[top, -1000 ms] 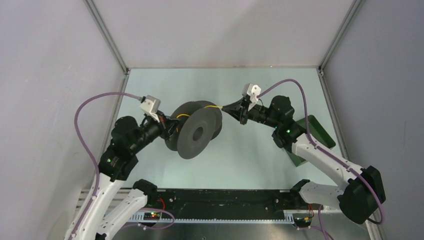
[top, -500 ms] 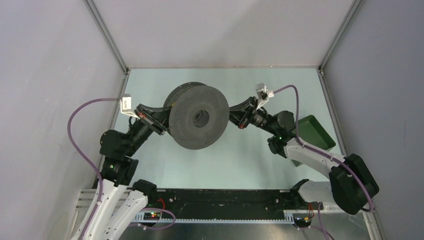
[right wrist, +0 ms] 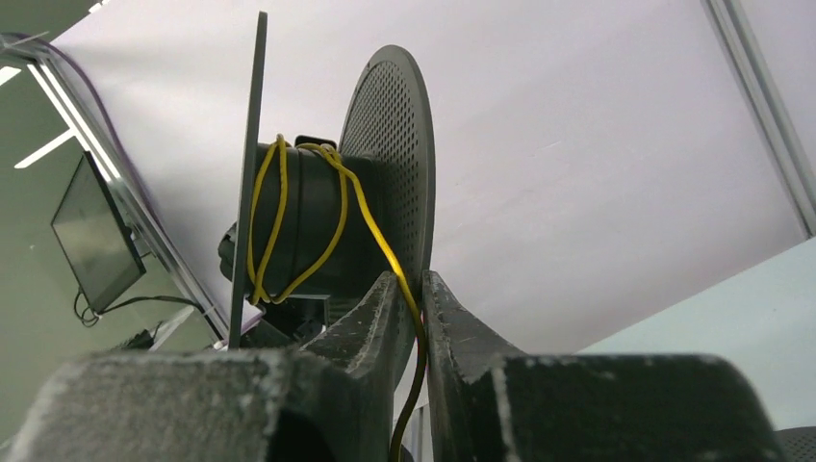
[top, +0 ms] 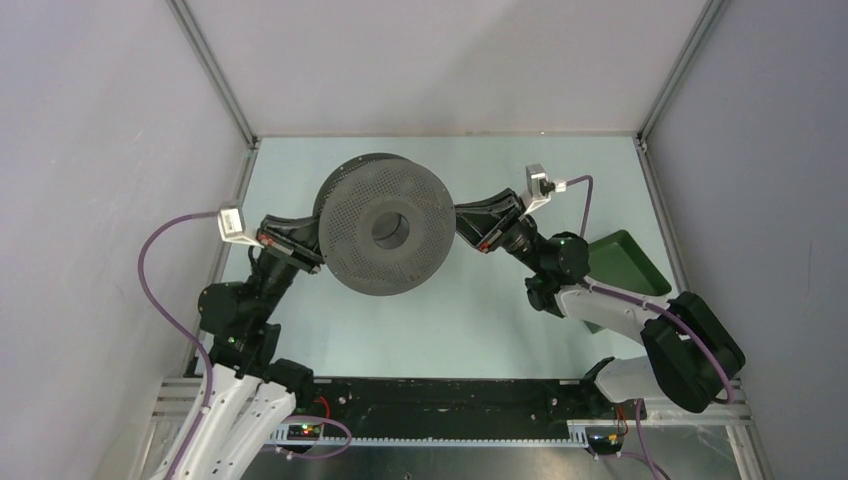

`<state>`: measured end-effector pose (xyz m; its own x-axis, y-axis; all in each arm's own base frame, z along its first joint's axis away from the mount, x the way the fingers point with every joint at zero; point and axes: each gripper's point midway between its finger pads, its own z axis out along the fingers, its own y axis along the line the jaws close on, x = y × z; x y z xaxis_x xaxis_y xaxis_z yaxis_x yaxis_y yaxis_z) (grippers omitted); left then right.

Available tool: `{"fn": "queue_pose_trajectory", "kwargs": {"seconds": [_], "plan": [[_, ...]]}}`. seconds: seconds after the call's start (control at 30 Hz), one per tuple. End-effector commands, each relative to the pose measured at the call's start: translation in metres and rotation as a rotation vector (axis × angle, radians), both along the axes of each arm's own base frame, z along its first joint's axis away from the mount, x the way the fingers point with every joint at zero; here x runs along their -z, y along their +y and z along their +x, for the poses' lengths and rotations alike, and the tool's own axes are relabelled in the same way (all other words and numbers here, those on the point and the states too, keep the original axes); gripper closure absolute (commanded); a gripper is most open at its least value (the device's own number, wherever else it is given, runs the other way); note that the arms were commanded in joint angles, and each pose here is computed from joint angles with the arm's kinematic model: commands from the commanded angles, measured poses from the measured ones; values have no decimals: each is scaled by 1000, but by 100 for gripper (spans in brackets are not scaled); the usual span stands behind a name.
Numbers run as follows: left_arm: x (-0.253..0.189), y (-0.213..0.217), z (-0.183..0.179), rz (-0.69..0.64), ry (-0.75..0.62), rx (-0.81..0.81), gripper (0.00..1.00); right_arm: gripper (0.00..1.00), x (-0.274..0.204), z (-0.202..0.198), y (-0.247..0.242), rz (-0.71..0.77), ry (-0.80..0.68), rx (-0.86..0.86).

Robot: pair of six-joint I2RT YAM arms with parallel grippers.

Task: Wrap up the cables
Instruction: Wrap the cable around the cable reel.

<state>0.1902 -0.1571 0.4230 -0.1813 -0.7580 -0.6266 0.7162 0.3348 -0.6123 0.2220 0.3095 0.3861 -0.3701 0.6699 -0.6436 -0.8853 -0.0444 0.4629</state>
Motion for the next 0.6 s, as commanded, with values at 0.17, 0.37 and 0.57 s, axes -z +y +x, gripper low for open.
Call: {"fn": "queue_pose_trajectory", "kwargs": {"seconds": [0.17,0.37,0.57], "plan": [[-33,13,-8,-99,-99,-36,100,82,-12,-30,-6,33,-65,-65],[-35,12,-10,-96,-105,-28,100,75,-2,-38,-7,3,-79,-70],[-30,8,-11,-68,-108,-8,100,66,12,-32,-23,-39,-80,-7]]}}
